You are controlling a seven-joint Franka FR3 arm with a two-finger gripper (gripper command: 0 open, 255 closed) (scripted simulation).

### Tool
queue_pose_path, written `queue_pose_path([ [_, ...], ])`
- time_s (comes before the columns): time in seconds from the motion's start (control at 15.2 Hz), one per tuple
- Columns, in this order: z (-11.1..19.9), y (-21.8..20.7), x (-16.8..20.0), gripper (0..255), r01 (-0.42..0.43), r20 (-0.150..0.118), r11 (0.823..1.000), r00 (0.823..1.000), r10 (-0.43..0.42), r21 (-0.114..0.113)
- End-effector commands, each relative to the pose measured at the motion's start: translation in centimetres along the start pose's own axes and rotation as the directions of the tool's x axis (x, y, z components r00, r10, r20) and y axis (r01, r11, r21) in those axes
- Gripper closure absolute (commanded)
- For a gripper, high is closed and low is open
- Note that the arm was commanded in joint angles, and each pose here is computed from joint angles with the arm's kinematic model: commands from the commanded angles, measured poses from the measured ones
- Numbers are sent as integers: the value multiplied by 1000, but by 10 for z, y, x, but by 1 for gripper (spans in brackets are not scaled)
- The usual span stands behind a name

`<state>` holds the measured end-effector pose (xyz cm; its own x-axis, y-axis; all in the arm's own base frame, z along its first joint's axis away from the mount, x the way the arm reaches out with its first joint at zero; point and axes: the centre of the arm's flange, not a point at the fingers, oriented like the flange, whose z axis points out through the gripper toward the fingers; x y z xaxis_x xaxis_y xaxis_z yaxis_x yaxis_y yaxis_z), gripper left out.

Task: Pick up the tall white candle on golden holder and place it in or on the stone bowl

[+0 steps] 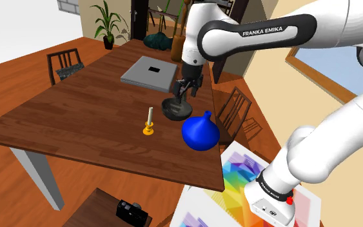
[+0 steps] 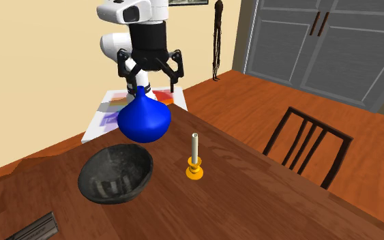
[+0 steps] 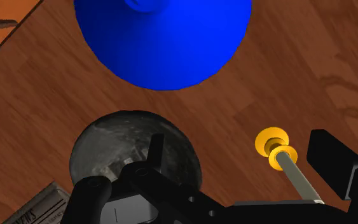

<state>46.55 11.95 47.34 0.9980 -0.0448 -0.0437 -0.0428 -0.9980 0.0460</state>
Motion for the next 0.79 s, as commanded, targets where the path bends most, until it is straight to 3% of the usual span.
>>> queue_pose_path([
  [0.0, 9, -15, 17, 0, 3, -1, 1000, 1000, -3, 8],
  [0.73, 50, -92, 106, 0, 18, -7, 999, 1000, -18, 43],
])
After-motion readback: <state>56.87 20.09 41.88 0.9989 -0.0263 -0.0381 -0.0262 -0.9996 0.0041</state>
